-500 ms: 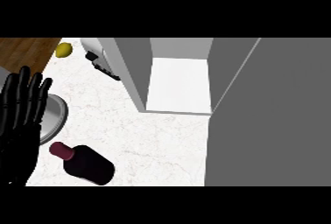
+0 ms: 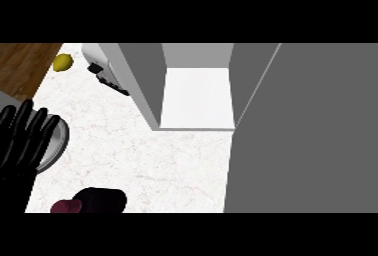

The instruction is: Pick up the wine, place it into the cabinet and close the cabinet

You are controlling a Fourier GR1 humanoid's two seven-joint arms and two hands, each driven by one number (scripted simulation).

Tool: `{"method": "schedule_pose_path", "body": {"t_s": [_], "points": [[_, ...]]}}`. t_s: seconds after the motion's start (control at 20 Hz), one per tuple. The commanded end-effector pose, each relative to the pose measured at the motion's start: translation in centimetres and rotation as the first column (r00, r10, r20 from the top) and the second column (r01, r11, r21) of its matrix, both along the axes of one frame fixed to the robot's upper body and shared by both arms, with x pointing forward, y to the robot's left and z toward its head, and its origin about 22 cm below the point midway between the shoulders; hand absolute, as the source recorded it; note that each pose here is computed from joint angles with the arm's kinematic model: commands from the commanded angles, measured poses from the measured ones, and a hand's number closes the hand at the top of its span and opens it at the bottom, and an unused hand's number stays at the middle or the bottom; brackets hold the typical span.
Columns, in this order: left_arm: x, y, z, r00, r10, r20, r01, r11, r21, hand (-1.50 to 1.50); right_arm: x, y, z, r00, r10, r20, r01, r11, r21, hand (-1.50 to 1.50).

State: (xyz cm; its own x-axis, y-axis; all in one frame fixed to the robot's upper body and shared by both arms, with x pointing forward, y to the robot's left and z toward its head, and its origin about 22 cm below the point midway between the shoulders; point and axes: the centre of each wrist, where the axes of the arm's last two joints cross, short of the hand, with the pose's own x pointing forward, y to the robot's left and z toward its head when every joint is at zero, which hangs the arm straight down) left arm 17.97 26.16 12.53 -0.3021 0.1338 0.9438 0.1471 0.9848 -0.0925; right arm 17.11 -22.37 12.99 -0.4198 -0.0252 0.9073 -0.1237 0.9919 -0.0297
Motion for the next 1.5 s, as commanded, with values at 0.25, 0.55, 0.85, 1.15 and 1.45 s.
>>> {"method": "schedule_pose_path", "body": {"t_s": [0.25, 0.55, 0.85, 1.15, 1.45], "points": [[-2.4, 0.9, 6.0, 0.991, -0.079, -0.111, 0.068, 0.992, -0.103, -1.5, -4.6, 2.4, 3.1, 0.991, 0.114, -0.069, -0.111, 0.993, 0.046, -1.5], [-4.1, 1.3, 8.5, 0.989, -0.067, -0.135, 0.056, 0.995, -0.082, -1.5, -7.0, 3.1, 5.5, 0.995, 0.088, -0.048, -0.085, 0.994, 0.067, -1.5], [-2.8, 2.3, 8.2, 0.985, -0.017, -0.172, 0.001, 0.996, -0.093, -1.5, -7.8, 3.2, 7.1, 0.992, 0.105, -0.063, -0.101, 0.993, 0.058, -1.5], [-2.9, 2.1, 8.2, 0.981, -0.004, -0.192, -0.013, 0.996, -0.088, -1.5, -7.6, 4.6, 7.1, 0.995, 0.08, -0.053, -0.075, 0.994, 0.085, -1.5], [-2.0, 2.2, 7.7, 0.975, -0.007, -0.22, -0.011, 0.996, -0.084, -1.5, -7.3, 4.1, 7.9, 0.995, 0.088, -0.054, -0.083, 0.993, 0.078, -1.5]]}}
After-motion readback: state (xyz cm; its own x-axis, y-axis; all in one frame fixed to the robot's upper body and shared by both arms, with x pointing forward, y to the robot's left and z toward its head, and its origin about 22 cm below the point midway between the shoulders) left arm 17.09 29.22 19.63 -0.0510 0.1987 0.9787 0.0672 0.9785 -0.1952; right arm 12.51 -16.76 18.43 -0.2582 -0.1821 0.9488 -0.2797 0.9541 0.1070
